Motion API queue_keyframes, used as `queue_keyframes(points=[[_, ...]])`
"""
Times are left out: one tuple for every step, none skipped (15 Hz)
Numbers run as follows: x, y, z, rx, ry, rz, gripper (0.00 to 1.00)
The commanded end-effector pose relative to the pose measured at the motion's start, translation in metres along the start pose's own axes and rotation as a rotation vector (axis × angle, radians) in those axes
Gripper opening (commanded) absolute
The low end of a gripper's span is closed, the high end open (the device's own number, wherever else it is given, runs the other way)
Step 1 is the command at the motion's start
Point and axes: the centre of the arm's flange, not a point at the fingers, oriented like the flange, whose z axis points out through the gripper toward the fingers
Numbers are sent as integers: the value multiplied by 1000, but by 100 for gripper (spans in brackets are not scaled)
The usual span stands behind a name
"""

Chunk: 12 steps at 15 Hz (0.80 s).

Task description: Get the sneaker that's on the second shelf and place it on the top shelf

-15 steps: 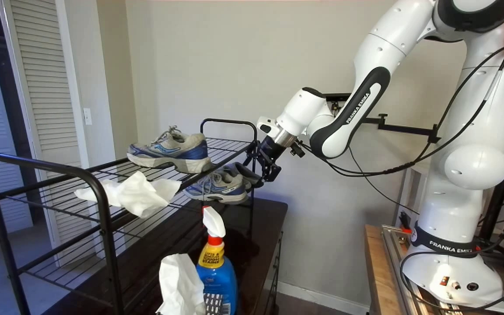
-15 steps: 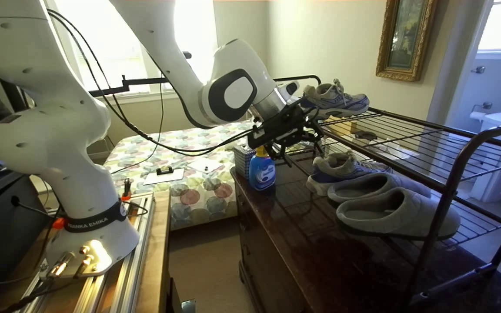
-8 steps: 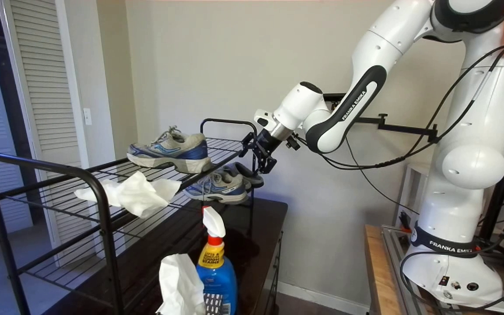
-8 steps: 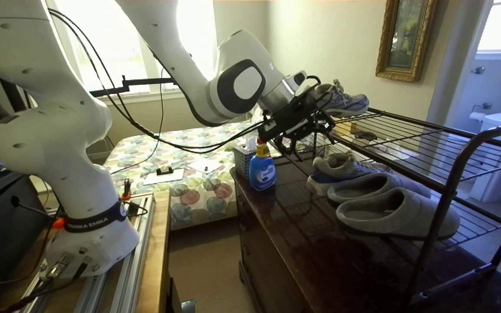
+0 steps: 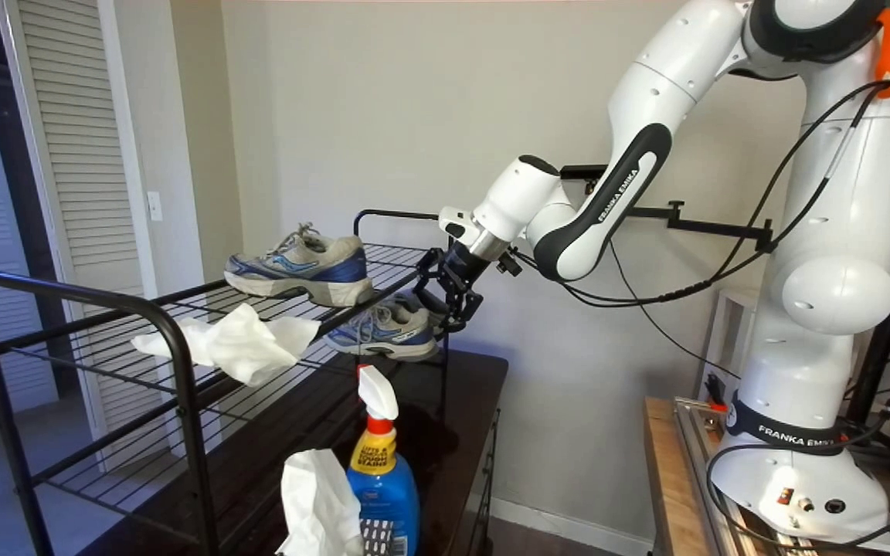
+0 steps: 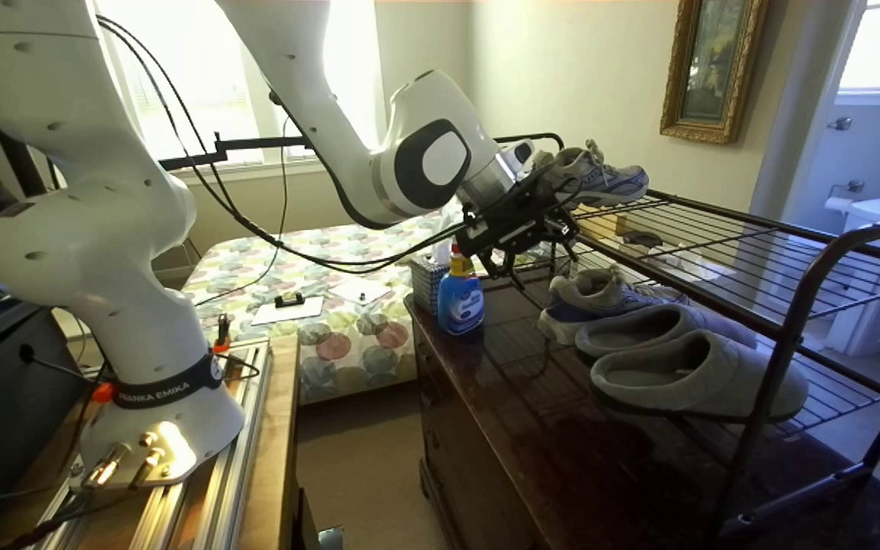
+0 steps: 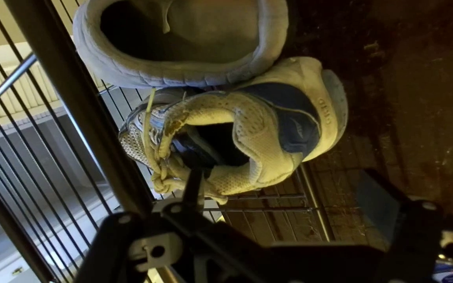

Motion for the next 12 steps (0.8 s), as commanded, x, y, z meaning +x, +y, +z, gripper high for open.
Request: queue_keyframes(points=[[13,3,31,-5,4,-23,100],[14,4,34,-1,7,-23,100],[15,4,38,5,7,-23,100],[14,3,41,14,5,-21,100],[13,0,45,23,2,-20,100],[13,-1,47,28,-1,-21,100],[12,-1,49,32,-2,-19,100],[10,1,47,34,-2,-15,100],[10,0,47,34,-6,-15,98],[9,-1,47,33,-7,-16,89],[8,-2,46,36,-10,-16,82],[6,-1,43,32,-9,-11,88]])
